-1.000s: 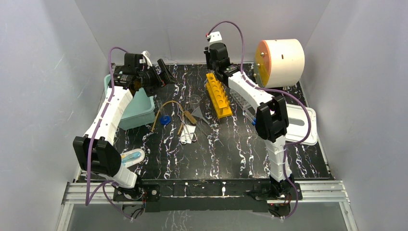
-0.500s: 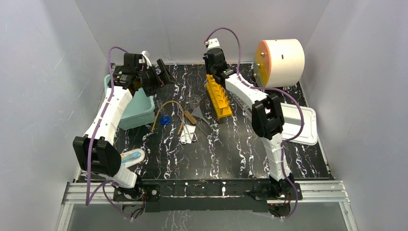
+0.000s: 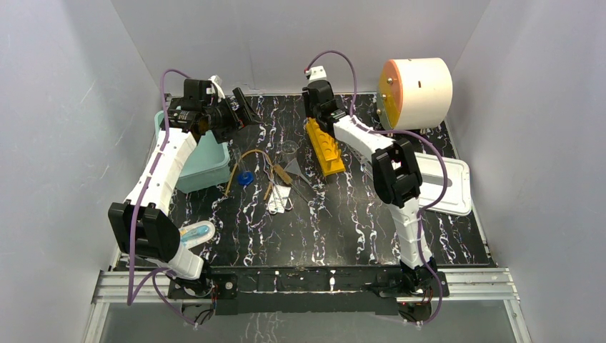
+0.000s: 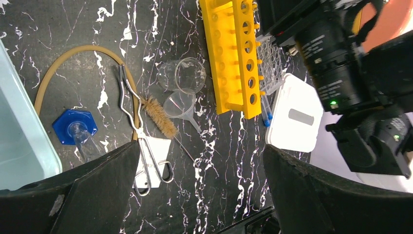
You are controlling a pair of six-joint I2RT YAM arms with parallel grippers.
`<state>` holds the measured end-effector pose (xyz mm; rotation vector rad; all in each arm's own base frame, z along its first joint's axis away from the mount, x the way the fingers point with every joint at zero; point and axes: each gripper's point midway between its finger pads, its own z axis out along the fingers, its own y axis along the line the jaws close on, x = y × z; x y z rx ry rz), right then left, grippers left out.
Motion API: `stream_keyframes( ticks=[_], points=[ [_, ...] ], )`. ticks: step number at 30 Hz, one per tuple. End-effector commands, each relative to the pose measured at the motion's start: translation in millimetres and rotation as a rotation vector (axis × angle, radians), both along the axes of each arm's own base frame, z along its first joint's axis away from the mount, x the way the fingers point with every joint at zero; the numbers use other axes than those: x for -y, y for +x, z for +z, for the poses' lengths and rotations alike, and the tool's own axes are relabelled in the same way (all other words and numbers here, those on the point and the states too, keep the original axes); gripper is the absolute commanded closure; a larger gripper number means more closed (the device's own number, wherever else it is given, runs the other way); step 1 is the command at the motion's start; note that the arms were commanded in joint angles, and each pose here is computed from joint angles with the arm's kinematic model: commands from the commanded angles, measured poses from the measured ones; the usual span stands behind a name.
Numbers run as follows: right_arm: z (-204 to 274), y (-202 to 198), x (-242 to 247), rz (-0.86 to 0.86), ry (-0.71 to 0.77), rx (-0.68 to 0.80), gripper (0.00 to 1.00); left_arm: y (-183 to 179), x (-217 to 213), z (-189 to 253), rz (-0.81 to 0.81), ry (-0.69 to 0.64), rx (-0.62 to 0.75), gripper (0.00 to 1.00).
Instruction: Organize the chemistry lab equipment
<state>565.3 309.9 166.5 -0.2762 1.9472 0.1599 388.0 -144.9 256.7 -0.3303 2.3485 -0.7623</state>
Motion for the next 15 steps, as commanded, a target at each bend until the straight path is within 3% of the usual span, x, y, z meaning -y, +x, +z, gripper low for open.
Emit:
stream_keyframes(
  ticks=[1, 4, 9, 15],
  points=[
    [31.4, 2.3, 2.7, -0.017, 0.063, 0.101, 0.6, -4.1, -3.3, 1.8, -0.006, 0.002, -0.003, 0.02],
    [33.1, -0.3, 3.2, -0.013, 0.067, 0.099, 0.53, -4.0, -2.8, 2.8, -0.008, -0.001, -0.001, 0.02],
    [90.7, -11.9, 1.3, 0.009, 0.111, 0.087, 0.23, -5.2, -2.6, 6.4, -0.013, -0.004, 0.008, 0.02],
    [134.3, -54.9, 12.2, 0.077, 0.163, 0.037, 0.17, -11.8, -4.1, 12.9, -0.034, 0.011, 0.039, 0.02]
  ],
)
